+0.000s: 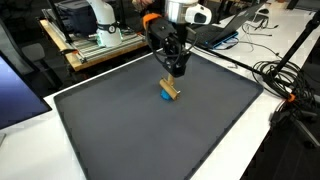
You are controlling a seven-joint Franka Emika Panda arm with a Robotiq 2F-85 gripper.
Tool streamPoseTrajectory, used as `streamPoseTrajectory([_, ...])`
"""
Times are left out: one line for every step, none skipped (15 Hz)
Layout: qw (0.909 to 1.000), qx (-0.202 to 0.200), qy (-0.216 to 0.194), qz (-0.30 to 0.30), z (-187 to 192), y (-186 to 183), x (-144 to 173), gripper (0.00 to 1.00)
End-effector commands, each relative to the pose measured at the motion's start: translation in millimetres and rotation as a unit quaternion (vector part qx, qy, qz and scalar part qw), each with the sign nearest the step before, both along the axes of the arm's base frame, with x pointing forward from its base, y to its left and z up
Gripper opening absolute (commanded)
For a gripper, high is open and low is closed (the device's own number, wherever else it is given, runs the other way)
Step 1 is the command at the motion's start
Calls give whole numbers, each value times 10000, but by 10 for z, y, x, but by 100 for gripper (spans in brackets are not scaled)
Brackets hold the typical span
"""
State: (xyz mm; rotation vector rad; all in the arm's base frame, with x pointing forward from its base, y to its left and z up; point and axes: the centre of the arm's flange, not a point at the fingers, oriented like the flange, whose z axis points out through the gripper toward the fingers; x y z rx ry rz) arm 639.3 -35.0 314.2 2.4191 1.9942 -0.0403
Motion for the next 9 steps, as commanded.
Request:
streamPoseTrajectory([9995, -271, 149, -114, -325, -165, 56, 21])
streamPoseTrajectory([9993, -325, 155, -143, -333, -174, 54, 21])
streamPoseTrajectory([9989, -403, 163, -177, -342, -185, 52, 21])
streamPoseTrajectory([9987, -442, 166, -191, -345, -188, 51, 21])
streamPoseTrajectory([9984, -505, 172, -213, -348, -189, 50, 21])
streamPoseTrajectory([9981, -541, 175, -220, -349, -186, 49, 21])
streamPoseTrajectory([9977, -603, 181, -232, -347, -184, 49, 21])
streamPoseTrajectory([9975, -647, 182, -230, -347, -181, 49, 21])
streamPoseTrajectory([9971, -698, 190, -231, -347, -180, 50, 21])
